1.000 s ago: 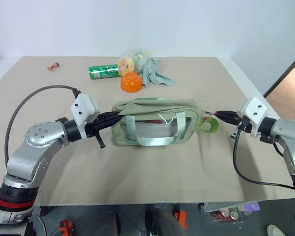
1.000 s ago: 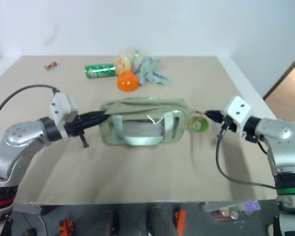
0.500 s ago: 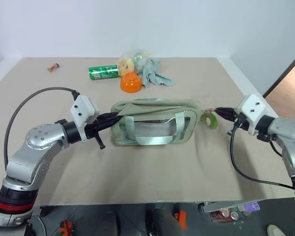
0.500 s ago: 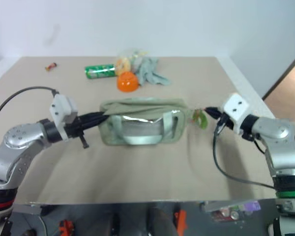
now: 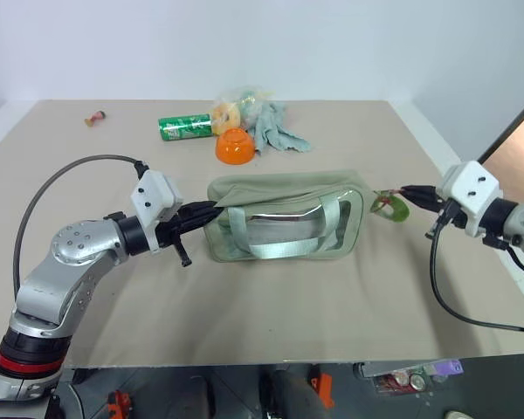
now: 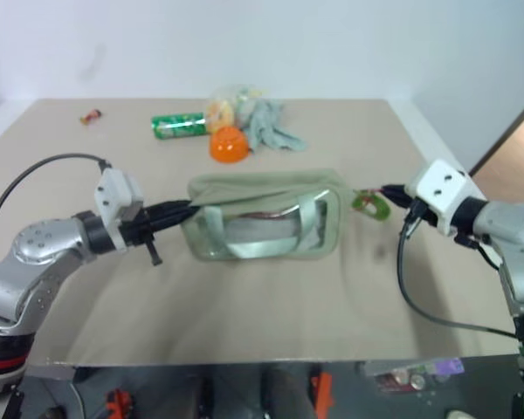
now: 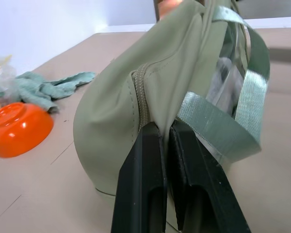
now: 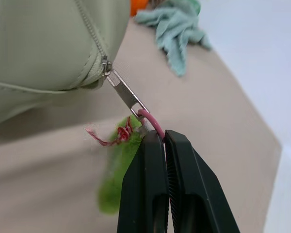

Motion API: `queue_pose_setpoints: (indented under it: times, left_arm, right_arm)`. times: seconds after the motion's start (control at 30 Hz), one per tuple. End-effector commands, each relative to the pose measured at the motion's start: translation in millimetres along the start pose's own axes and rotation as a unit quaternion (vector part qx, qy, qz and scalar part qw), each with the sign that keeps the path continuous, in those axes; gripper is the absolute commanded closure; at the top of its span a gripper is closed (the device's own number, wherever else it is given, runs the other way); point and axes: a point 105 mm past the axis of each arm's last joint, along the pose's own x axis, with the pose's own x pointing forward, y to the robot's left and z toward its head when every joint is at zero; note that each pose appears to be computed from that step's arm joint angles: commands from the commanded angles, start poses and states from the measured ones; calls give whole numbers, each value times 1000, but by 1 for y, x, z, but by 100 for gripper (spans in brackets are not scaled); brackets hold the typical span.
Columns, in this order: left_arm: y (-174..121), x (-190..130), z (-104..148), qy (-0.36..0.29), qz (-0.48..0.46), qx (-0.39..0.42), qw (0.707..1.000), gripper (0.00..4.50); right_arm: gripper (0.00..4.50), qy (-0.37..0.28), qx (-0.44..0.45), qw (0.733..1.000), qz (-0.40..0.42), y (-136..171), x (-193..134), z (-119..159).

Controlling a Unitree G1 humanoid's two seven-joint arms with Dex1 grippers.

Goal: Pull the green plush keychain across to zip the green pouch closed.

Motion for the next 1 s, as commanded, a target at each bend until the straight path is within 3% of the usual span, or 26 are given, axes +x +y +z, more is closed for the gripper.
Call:
queue_pose_setpoints:
  times: [0.03,0.23,0.37,0.47,0.5,0.73,0.83,0.9,1.0]
  left_arm:
    - [20,-12,-8,22,50,-3,999,450]
    - [22,-12,-5,18,56,-4,998,450]
    - [25,-14,-4,15,65,-8,998,450]
    - [28,-17,-2,4,77,-34,996,450]
    - [29,-18,-2,1,79,-46,996,371]
    - [39,-32,12,-20,90,-62,994,140]
    - [45,-41,14,-28,108,-71,991,37]
    - [46,-47,10,-26,122,-75,989,4]
    - [47,-61,-6,-8,162,-72,984,4]
  right_arm:
    - [447,49,15,998,-41,5,-10,-33]
    - [447,46,11,999,-16,42,8,-49]
    - [447,21,9,999,-29,40,19,-42]
    - [447,-17,56,997,-43,28,24,-25]
    - [387,-27,71,996,-44,24,23,-20]
    - [153,-80,161,984,3,12,1,19]
    - [49,-60,183,981,25,15,-14,17]
    - [8,-38,207,977,39,22,-24,8]
    - [8,-16,256,964,69,44,-35,-4]
